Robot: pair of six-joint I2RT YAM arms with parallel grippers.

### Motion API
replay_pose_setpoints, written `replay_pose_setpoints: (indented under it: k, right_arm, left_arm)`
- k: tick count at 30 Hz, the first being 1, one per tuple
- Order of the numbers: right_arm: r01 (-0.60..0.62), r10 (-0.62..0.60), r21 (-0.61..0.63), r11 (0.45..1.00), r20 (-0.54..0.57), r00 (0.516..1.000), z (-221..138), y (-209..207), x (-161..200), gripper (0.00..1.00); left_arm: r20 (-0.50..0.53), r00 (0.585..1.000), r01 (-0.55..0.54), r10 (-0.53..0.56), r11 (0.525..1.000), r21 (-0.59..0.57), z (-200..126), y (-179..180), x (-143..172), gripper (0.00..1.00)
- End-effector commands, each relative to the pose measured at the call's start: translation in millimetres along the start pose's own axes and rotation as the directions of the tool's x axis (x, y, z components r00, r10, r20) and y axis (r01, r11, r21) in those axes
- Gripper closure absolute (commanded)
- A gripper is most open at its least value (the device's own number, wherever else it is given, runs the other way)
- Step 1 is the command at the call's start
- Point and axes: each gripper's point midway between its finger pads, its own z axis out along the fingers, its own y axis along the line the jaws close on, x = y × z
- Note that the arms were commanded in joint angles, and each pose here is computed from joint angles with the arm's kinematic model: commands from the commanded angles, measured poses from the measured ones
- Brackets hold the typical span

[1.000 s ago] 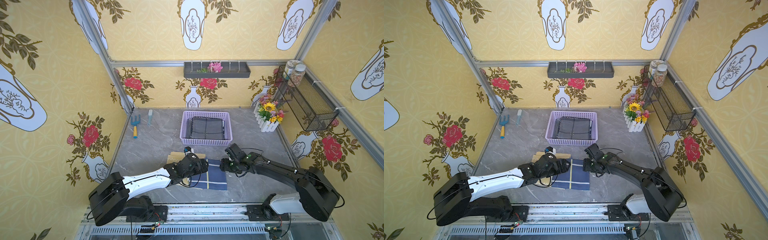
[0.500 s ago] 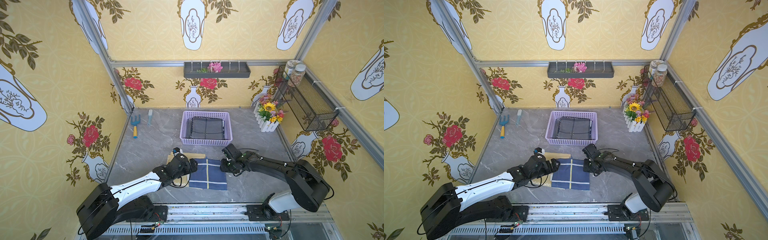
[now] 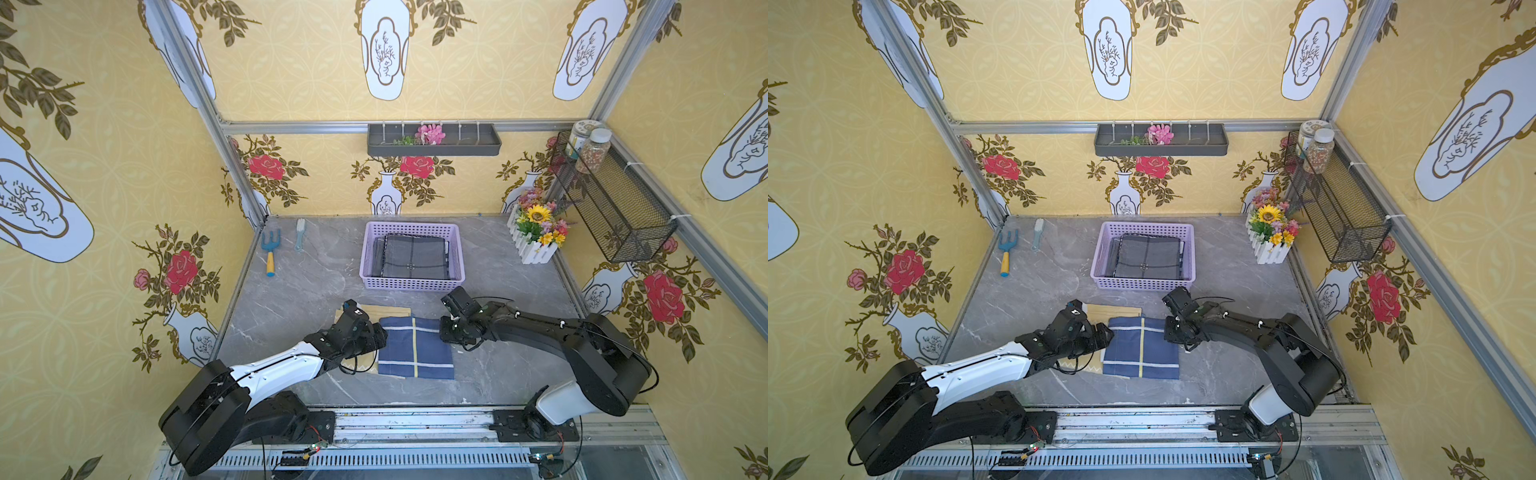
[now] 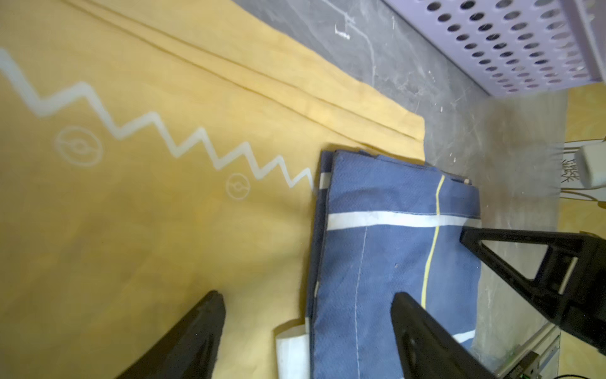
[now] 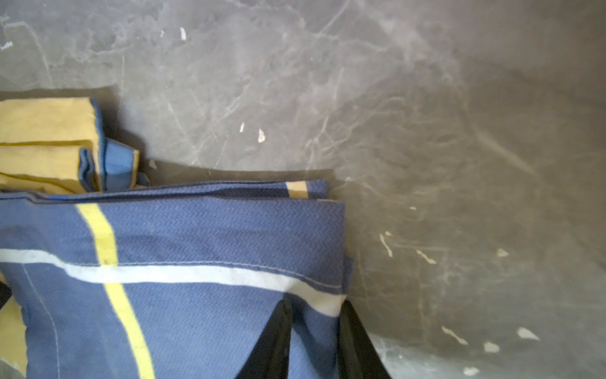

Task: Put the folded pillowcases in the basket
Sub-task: Pick up the pillowcase from the pillowcase.

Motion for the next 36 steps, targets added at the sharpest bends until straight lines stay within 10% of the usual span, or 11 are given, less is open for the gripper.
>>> replay_pose_setpoints:
  k: [1,36]
  right_arm:
    - [-0.009,0.01,0.012,1.0,-0.013,1.0,1.3,-2.8,3.4,0.77]
    - [-0.012,0.014,0.046,0.999,-0.031,0.999,4.0,-7.1,4.7,0.95]
  left_arm:
    - [-0.031,0.999,-0.025,0.025,0.999,0.024,4.4,-5.5,3.1,0.2]
    - [-0.097,0.995,0.01,-0.004,0.998,0.065,18.0,-9.6,15.0,1.0]
